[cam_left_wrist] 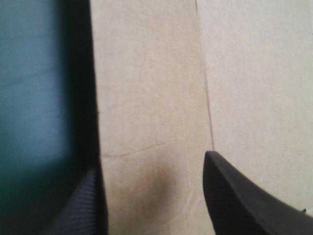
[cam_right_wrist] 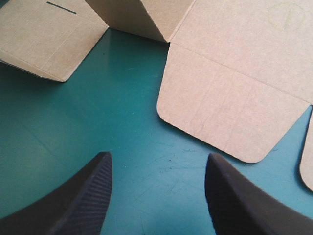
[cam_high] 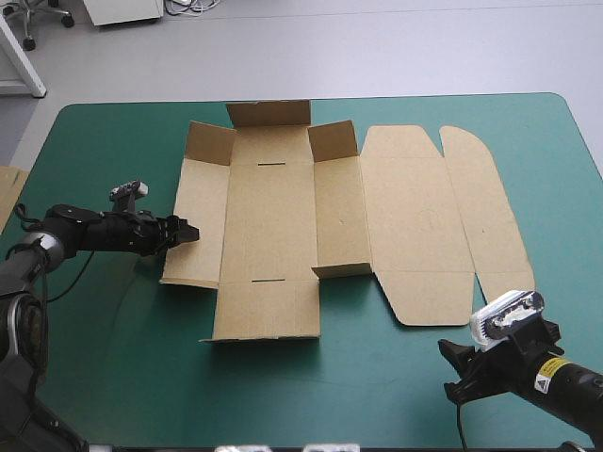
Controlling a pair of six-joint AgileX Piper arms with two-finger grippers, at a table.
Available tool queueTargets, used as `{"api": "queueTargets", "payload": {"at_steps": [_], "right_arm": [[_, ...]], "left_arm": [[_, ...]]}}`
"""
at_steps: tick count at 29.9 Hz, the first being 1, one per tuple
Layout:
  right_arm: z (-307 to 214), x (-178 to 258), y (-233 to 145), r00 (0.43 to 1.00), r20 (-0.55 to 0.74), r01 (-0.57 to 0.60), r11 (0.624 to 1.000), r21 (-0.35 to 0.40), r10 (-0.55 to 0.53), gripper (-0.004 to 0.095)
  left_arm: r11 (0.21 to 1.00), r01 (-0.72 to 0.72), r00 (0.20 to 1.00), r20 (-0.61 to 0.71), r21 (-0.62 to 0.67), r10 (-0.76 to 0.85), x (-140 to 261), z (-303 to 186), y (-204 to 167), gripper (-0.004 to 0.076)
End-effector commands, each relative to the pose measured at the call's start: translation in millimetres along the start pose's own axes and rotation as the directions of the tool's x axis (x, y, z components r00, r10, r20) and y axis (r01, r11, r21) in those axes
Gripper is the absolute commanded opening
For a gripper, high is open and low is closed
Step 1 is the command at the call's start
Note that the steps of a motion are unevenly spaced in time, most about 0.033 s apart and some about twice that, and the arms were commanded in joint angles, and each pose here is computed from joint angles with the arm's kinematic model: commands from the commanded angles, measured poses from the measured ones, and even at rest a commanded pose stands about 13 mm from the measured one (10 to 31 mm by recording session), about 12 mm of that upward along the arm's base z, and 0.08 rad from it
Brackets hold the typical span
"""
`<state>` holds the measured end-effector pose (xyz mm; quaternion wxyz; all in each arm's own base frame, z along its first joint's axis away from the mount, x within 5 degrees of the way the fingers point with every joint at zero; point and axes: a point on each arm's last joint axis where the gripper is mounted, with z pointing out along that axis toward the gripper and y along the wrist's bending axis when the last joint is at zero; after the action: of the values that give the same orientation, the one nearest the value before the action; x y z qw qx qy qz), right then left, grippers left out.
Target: Fold the box
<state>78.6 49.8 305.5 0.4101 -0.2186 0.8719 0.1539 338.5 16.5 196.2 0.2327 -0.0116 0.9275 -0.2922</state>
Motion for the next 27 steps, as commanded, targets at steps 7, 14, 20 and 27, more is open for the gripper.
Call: {"api": "queueTargets", "payload": {"at_steps": [7, 14, 20, 27], "right_arm": [[-6, -17, 0, 0.994, 0.113, -0.012, 1.000, 0.003, 0.011, 0.0540], [-6, -18, 0, 0.992, 0.126, -0.019, 1.000, 0.004, 0.019, 0.0540], [-6, -18, 0, 0.991, 0.126, -0.034, 0.999, 0.002, 0.033, 0.0540], [-6, -18, 0, 0.992, 0.122, -0.032, 0.999, 0.003, 0.031, 0.0540]], "left_arm": [[0.986, -0.102, 0.994, 0.043, 0.135, 0.097, -20, -11, -41, 0.0364], [0.981, -0.176, 0.984, 0.008, 0.087, 0.176, -15, 8, -61, 0.0340], [0.983, -0.182, 0.983, -0.008, 0.037, 0.182, -14, 12, -63, 0.0045], [0.981, -0.190, 0.982, 0.005, 0.036, 0.190, -20, 7, -67, -0.0010]]}}
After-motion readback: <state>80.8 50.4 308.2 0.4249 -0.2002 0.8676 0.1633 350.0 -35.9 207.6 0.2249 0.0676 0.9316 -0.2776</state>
